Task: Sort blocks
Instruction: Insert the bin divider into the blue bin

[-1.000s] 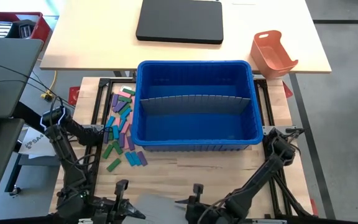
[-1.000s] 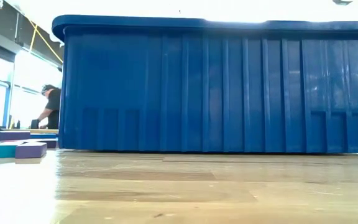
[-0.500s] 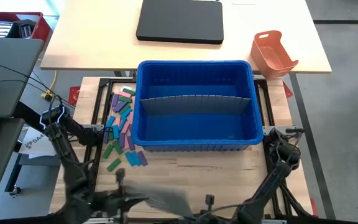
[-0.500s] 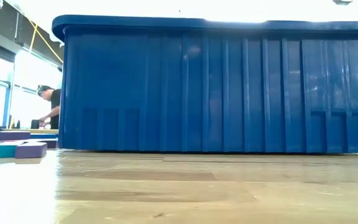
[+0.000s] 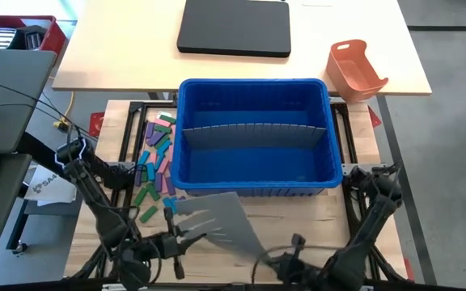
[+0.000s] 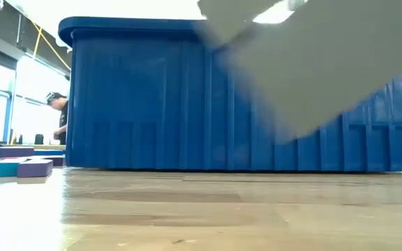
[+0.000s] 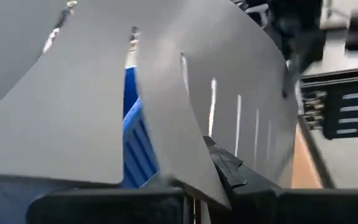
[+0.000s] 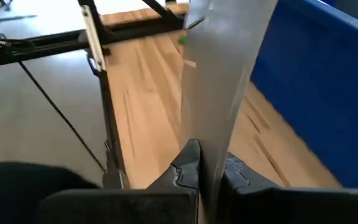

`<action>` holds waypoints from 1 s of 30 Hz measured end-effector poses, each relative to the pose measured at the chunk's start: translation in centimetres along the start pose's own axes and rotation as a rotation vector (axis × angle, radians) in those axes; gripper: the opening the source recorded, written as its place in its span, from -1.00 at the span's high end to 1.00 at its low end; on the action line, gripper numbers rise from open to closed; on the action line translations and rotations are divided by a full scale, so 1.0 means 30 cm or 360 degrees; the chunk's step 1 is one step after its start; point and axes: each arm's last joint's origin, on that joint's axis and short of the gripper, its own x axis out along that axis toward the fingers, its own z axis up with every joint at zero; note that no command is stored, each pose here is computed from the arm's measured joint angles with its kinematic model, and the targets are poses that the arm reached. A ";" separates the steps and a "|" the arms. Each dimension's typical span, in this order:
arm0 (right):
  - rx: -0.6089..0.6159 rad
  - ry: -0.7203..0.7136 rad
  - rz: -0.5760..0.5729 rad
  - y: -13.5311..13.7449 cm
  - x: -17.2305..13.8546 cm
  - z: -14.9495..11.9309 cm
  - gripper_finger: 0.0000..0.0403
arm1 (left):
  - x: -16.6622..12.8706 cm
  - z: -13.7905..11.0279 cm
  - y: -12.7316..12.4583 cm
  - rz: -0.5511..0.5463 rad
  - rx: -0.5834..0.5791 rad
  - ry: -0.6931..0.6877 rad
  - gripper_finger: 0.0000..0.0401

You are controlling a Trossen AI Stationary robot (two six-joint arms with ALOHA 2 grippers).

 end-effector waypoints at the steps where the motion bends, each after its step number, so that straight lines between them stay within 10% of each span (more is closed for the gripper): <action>1: 0.0000 0.0049 -0.0026 -0.016 0.003 0.003 0.99 | 0.001 -0.009 -0.009 -0.0003 0.0020 0.0007 0.93; 19: -0.0075 0.0659 -0.0239 -0.143 0.040 0.008 0.99 | -0.041 -0.213 -0.003 0.0040 0.0137 0.0481 0.17; 30: -0.0063 0.1119 -0.0078 -0.184 0.023 0.039 0.99 | -0.170 -0.140 0.003 0.0290 -0.0035 -0.0234 0.15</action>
